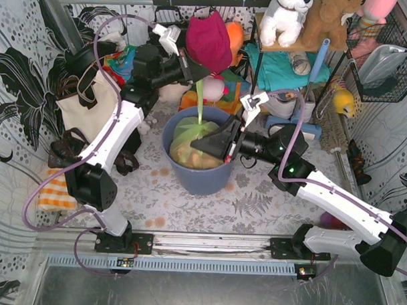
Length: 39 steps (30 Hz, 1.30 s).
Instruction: Tie the trash bag
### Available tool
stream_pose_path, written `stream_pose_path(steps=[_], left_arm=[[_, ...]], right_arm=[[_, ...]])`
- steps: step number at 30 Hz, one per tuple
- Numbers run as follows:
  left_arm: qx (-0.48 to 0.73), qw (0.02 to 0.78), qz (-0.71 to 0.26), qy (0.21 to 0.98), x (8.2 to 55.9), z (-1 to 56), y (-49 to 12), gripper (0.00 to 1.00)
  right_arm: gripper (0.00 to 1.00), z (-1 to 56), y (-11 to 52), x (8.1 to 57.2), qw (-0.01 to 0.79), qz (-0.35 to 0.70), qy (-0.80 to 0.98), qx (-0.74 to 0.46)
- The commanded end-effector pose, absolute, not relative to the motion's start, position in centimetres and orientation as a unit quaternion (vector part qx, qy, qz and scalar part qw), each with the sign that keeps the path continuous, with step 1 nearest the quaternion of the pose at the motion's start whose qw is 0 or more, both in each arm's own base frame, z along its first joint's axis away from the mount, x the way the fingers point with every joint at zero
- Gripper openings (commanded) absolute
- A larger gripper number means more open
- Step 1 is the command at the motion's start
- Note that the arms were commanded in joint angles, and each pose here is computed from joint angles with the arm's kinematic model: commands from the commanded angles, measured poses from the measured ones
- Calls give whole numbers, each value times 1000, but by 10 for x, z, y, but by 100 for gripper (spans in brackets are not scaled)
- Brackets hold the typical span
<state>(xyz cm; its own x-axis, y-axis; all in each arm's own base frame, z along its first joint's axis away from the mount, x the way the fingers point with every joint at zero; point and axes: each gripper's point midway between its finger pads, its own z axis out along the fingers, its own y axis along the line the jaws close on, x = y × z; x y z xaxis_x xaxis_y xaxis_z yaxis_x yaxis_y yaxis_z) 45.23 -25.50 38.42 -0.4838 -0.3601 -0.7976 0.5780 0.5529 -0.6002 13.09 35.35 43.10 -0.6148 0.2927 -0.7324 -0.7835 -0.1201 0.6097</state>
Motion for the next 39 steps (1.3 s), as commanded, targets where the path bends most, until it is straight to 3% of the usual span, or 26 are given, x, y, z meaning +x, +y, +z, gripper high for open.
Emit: stream_pose_path(steps=[1,6,13,20,27,32,34,39], left_arm=[[165,564,-521,619,398,484,-275,0],[203,556,-563,576,351,524,-287,0],[214,563,-574,554,331,546,-284,0],[217,543,-594,552,326,538,-289,0],[208,503,-610,576,322,489,-299,0],[210,479,-619,586,311,467,-301,1],[210,476,-619,588,307,463,-300,5],[219,489,-607,587,302,470,-296,33]], right_arm=[[0,486,347,174,526,649,517,-188],[0,541,350,191,596,614,475,-204],[0,585,359,207,652,567,440,-243],[0,565,357,215,654,552,459,-237],[0,504,351,217,623,564,504,-200],[0,493,348,206,606,589,498,-196],[8,498,348,199,599,602,488,-200],[48,513,347,195,595,611,481,-202]])
